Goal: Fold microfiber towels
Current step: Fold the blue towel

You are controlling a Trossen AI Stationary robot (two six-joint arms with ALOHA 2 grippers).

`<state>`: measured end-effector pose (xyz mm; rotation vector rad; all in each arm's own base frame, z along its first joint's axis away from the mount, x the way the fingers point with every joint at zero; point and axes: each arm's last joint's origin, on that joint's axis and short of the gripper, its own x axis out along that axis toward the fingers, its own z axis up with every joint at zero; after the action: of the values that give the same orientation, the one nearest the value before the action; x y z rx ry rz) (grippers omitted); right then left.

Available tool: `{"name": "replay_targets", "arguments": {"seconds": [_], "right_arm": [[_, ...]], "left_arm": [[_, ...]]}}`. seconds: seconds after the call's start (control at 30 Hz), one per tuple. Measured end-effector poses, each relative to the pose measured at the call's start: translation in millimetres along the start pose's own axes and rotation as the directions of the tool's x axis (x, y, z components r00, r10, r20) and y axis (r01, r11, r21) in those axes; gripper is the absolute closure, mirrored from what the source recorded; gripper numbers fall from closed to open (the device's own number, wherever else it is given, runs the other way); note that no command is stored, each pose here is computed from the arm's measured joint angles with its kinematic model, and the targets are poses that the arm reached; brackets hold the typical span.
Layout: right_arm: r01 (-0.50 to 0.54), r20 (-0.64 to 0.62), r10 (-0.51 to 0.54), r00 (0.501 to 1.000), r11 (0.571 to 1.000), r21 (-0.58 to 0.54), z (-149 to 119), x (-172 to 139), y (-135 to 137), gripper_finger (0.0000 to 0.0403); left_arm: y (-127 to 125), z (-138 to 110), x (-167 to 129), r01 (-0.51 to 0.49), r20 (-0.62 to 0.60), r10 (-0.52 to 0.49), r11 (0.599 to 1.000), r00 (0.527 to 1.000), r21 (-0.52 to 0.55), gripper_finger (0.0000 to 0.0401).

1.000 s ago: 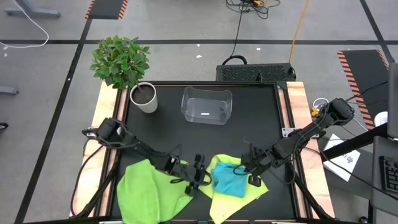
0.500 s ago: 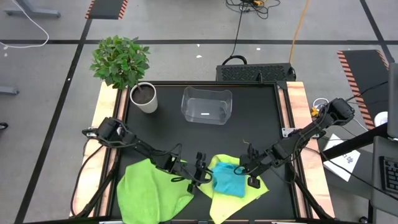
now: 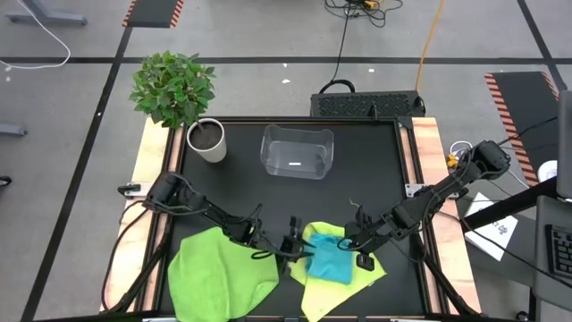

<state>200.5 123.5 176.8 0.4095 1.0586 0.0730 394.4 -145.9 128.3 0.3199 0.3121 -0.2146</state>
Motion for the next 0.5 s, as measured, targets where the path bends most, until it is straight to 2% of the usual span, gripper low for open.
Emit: {"name": "replay_targets", "arguments": {"seconds": [0.1, 0.17, 0.33, 0.5], "right_arm": [[0.001, 0.001, -0.001, 1.0, 1.0, -0.004, 0, 0, 0, 0.0399], [0.002, 0.003, -0.002, 1.0, 1.0, -0.025, 0, 0, 0, 0.0399], [-0.012, 0.017, 0.014, 1.0, 0.995, -0.103, 1, -1, 1, 0.0385], [-0.029, 0.039, 0.035, 0.999, 0.989, -0.143, 4, -2, 3, 0.0331]], "left_arm": [[4, -1, 1, 0.017, 0.008, -0.017, 0.999, 1.0, -0.027, 0.0382], [7, -2, 1, 0.033, 0.007, -0.033, 0.998, 0.999, -0.055, 0.0389], [2, -2, 1, 0.047, -0.006, -0.047, 0.998, 0.999, -0.034, 0.0332], [-12, 1, -2, 0.079, 0.001, -0.079, 0.997, 0.997, 0.026, 0.0267]]}}
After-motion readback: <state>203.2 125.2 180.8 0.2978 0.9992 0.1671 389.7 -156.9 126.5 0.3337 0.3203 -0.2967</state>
